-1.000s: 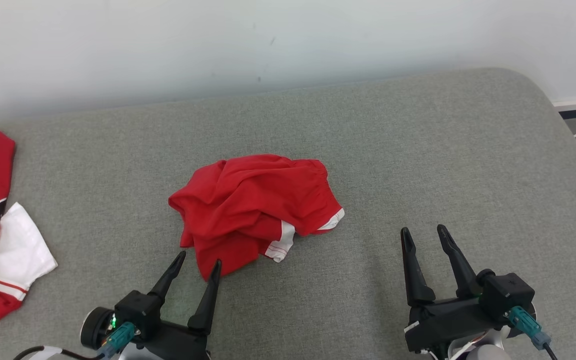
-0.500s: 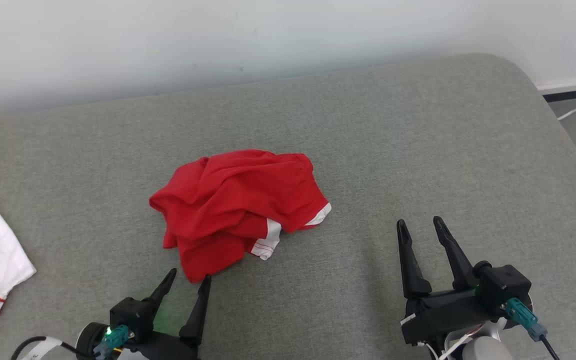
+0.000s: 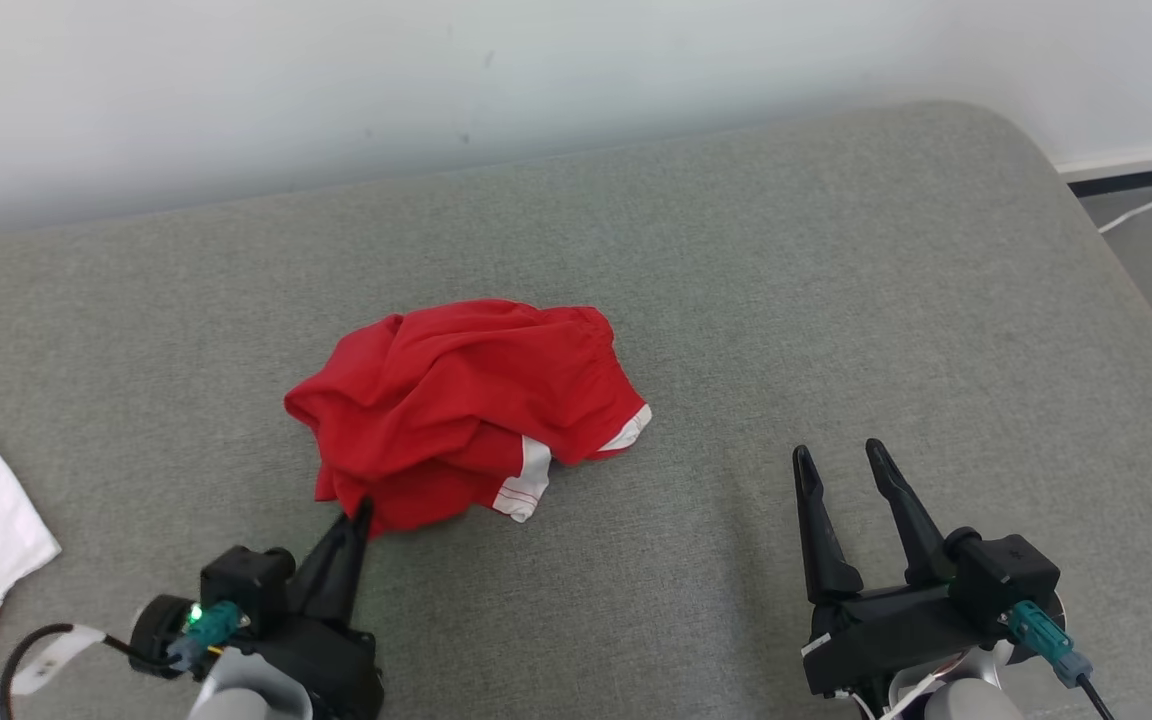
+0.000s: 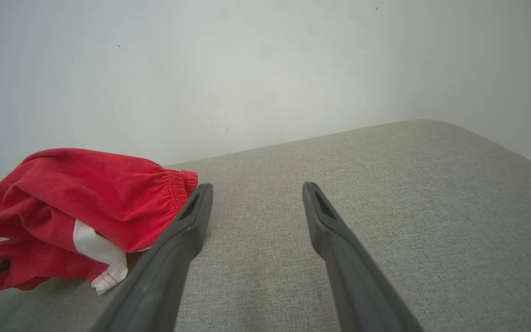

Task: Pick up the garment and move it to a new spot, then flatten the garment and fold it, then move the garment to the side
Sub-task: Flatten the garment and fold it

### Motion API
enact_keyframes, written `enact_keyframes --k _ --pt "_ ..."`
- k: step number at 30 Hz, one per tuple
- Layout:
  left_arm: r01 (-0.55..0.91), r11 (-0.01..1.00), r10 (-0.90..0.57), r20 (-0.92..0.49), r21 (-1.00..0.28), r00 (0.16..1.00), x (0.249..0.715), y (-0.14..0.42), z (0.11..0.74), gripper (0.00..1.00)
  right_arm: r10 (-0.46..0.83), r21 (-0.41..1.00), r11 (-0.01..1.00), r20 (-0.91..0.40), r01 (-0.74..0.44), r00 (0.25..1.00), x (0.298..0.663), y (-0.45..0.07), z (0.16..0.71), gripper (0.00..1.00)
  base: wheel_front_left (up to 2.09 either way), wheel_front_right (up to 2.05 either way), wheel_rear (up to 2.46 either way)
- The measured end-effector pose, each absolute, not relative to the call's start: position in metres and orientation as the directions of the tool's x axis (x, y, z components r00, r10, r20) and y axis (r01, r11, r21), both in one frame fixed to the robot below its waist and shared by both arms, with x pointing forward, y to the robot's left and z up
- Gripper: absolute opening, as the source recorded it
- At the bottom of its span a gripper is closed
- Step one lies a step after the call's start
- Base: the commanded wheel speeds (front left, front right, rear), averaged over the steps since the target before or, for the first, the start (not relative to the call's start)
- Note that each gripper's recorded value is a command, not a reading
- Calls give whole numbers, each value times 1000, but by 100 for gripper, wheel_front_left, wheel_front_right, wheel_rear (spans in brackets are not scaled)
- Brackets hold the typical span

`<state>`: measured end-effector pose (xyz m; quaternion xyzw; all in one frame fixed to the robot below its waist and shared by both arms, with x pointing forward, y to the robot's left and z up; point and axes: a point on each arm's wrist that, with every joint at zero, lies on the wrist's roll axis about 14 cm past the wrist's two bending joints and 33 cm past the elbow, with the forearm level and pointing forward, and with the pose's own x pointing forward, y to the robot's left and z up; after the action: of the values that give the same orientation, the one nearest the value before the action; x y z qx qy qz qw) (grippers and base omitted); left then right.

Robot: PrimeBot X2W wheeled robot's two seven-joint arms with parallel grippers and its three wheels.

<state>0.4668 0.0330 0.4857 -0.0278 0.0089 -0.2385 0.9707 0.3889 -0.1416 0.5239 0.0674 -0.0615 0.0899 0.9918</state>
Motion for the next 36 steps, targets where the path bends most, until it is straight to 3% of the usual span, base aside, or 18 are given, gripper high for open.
enact_keyframes --k 13,22,29,30,31,32,36 --pt "425 879 -463 175 216 869 501 78 583 0 213 126 964 158 -234 964 382 -126 532 100 0 0 0" --pt "449 825 -500 74 343 863 518 88 586 0 169 137 972 153 -190 974 376 -140 531 100 0 0 0" --pt "477 829 -495 -11 292 869 515 92 556 2 145 137 977 150 -166 978 373 -148 530 100 0 0 0" --pt "475 832 -493 -12 285 870 514 94 554 26 149 135 976 152 -170 977 373 -147 531 100 0 0 0" --pt "473 835 -491 -8 282 871 513 96 553 93 152 135 976 153 -173 976 374 -146 531 100 0 0 0" --pt "469 838 -488 -2 280 873 512 97 553 100 157 134 975 154 -178 976 374 -144 531 100 0 0 0" --pt "436 860 -460 36 264 887 509 108 557 100 175 128 972 155 -196 972 375 -138 532 100 0 0 0"
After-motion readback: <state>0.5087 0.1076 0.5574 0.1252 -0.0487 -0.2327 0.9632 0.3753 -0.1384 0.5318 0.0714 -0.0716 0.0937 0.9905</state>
